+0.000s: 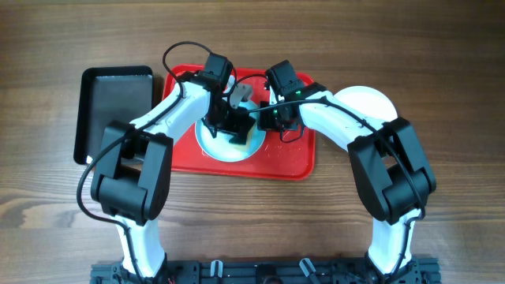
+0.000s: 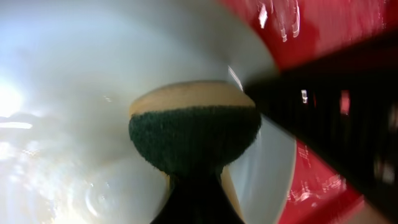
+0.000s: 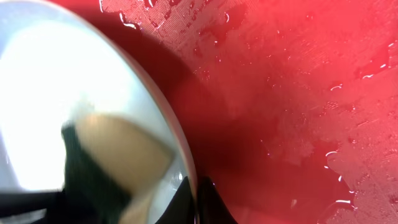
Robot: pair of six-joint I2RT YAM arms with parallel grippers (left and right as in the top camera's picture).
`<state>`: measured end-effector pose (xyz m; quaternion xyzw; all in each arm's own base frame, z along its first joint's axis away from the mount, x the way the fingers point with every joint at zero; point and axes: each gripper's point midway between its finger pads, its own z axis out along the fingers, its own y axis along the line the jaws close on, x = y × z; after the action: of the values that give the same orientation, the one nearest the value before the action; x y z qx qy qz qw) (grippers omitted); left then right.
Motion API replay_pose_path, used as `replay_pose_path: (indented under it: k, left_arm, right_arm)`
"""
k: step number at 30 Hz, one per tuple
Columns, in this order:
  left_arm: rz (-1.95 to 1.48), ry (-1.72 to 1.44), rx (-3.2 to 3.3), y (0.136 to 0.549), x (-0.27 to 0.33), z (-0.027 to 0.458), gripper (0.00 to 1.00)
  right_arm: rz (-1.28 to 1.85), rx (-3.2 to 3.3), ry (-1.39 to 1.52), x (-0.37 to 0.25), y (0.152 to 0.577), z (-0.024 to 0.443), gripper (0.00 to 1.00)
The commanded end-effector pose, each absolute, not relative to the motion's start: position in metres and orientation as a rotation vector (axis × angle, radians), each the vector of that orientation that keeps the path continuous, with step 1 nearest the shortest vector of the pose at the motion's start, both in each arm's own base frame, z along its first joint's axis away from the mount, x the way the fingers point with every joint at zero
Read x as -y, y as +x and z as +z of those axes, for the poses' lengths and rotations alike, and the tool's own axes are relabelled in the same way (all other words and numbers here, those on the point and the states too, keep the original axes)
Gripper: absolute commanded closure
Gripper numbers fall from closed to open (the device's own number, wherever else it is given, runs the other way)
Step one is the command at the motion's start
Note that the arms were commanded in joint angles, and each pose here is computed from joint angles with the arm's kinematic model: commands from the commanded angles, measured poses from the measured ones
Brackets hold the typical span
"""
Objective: Clean dirty plates on tray and stack at the side
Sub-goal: 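Scrub the held plate's surface with the sponge in the left gripper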
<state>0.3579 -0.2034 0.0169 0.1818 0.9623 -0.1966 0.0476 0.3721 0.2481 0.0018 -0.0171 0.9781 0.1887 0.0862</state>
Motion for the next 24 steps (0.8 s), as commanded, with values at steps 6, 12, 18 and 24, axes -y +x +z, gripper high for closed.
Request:
replay_pose_path:
  k: [6,12,18,24]
  left_arm:
    - [0.275,-0.256,-2.7,0.429,0.102,0.014,0.96]
    - [0.45,-0.312,-2.72,0.411,0.079,0.015,0.96]
    - [0.618,-0.231,-2.929,0.357,0.061,0.01,0.96]
    - [0.309,0.033,-3.203,0.321,0.097,-0.002,0.96]
  right_arm:
    - [0.493,-2.968,-0.036,-0.24,0.362,-0.019,0.96]
    - [0.492,-2.967,-0.041,-0.24,0.362,-0.019,0.96]
    - [0.492,-2.967,-0.04,-0.24,0.362,-0.019,0.96]
    - [0.495,-2.964,-0.039,-0.24,0.363,-0.018,0.96]
